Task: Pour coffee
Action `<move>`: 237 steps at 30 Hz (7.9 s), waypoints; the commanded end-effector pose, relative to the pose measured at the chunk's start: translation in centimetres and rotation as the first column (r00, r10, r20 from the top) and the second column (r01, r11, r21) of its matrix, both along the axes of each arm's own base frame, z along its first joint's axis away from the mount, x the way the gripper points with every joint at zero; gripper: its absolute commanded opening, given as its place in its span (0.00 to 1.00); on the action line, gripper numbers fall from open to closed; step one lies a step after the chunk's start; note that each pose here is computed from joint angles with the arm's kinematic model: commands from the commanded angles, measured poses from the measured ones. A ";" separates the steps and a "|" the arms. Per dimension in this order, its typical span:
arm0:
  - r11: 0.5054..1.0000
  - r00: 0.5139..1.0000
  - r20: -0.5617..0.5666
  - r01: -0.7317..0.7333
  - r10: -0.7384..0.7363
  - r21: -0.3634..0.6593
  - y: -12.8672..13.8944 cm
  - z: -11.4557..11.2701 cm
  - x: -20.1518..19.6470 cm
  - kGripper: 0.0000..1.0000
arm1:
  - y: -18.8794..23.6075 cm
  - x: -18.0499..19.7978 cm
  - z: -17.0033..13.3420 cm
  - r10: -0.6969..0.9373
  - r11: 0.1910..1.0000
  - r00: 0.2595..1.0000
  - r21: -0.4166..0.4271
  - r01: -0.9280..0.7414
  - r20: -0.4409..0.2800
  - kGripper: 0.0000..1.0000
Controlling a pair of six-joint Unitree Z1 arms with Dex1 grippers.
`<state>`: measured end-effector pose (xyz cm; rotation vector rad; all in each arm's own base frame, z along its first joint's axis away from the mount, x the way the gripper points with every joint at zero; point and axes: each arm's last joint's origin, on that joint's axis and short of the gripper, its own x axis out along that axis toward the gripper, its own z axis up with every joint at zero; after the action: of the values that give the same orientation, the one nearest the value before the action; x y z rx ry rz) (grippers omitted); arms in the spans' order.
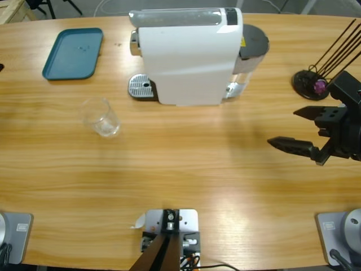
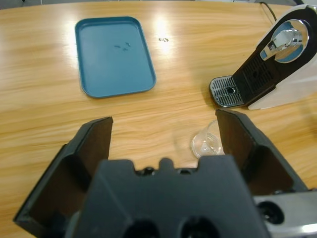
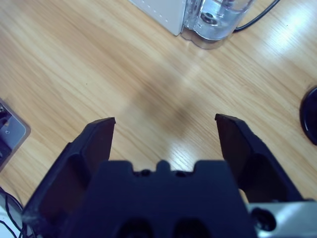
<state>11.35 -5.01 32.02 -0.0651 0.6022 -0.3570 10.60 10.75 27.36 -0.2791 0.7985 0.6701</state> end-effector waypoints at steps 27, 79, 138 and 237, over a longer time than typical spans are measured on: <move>0.681 0.853 -0.406 -0.084 -0.328 -0.728 -11.3 -0.1 16.5 0.73 | -0.3 -0.3 0.0 -0.003 1.000 1.000 0.015 0.003 0.006 0.86; 0.704 0.796 -0.455 -0.052 -0.399 -0.708 -15.7 -1.8 15.9 0.00 | -0.4 -0.4 0.1 -0.004 1.000 1.000 0.020 0.004 0.011 0.85; 0.716 0.835 -0.446 -0.094 -0.321 -0.692 -14.4 -1.1 15.7 0.48 | -0.4 -0.4 0.1 -0.004 1.000 1.000 0.019 0.004 0.013 0.85; 0.981 0.980 -0.086 0.168 -0.177 -0.100 -0.9 -0.1 -2.6 0.99 | -5.2 -0.1 2.2 -0.397 0.916 0.916 0.101 0.389 0.064 1.00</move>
<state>10.58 -7.14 35.18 -0.1186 0.6752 -0.4856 9.80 8.36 28.41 -0.1787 0.7584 0.5286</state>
